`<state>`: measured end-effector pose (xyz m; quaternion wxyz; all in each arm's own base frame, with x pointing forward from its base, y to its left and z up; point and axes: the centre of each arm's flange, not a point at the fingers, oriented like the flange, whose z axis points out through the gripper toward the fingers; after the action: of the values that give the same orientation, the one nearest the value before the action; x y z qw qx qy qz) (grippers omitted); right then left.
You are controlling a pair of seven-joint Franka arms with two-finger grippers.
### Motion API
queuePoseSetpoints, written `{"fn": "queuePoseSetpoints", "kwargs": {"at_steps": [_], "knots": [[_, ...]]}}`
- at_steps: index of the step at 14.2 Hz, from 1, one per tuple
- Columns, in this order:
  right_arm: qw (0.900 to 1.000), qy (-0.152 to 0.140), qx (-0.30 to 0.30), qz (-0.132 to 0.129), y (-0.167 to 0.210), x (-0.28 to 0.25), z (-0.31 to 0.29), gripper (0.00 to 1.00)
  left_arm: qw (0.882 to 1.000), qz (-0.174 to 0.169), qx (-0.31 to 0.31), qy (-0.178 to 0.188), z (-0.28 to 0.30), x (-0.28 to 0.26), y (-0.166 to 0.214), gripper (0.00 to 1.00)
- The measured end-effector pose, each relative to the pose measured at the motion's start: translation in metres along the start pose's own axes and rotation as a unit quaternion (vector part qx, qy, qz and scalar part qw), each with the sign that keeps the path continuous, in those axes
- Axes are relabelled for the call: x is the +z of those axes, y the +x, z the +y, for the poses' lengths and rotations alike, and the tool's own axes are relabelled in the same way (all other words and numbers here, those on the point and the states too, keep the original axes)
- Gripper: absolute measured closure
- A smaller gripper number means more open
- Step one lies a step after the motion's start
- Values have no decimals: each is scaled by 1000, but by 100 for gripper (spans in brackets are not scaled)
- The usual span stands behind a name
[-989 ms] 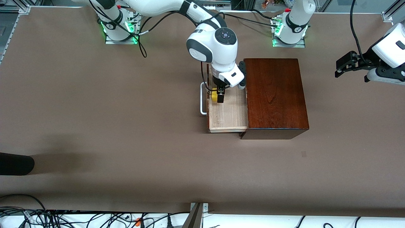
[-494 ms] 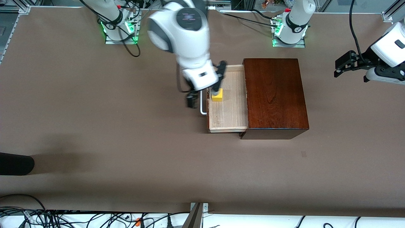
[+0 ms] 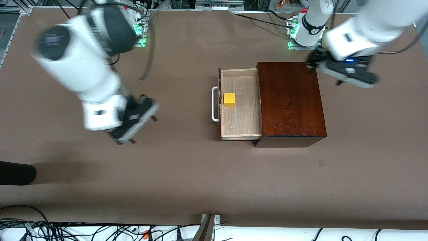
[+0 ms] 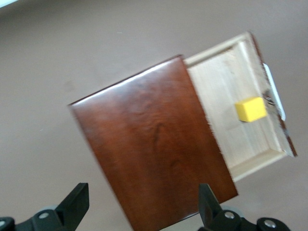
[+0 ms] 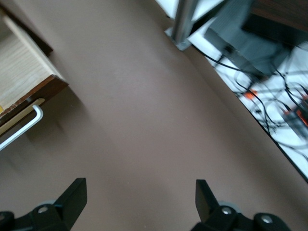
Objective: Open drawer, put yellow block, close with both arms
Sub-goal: 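Withdraw the right gripper while the left gripper reaches the drawer handle, then push the drawer shut into the box with the left gripper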
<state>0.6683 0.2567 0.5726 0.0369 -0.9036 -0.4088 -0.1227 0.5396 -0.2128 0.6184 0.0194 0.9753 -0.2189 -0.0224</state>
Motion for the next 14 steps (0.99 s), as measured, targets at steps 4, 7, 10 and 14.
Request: {"fn": "queuePoseSetpoints", "kwargs": {"at_steps": [4, 7, 10, 14], "knots": [[994, 12, 110, -18, -71, -39, 46, 0, 994, -4, 105, -14, 117, 53, 44, 0], [979, 11, 198, -53, -119, -67, 48, 0, 980, 22, 200, -7, 198, 98, 72, 0], [965, -10, 249, -86, -157, -80, 37, 0, 946, 15, 325, -4, 253, 154, 84, 0], [949, -15, 292, -115, -176, -58, 30, 0, 887, 9, 462, 7, 282, 222, 99, 0]]}}
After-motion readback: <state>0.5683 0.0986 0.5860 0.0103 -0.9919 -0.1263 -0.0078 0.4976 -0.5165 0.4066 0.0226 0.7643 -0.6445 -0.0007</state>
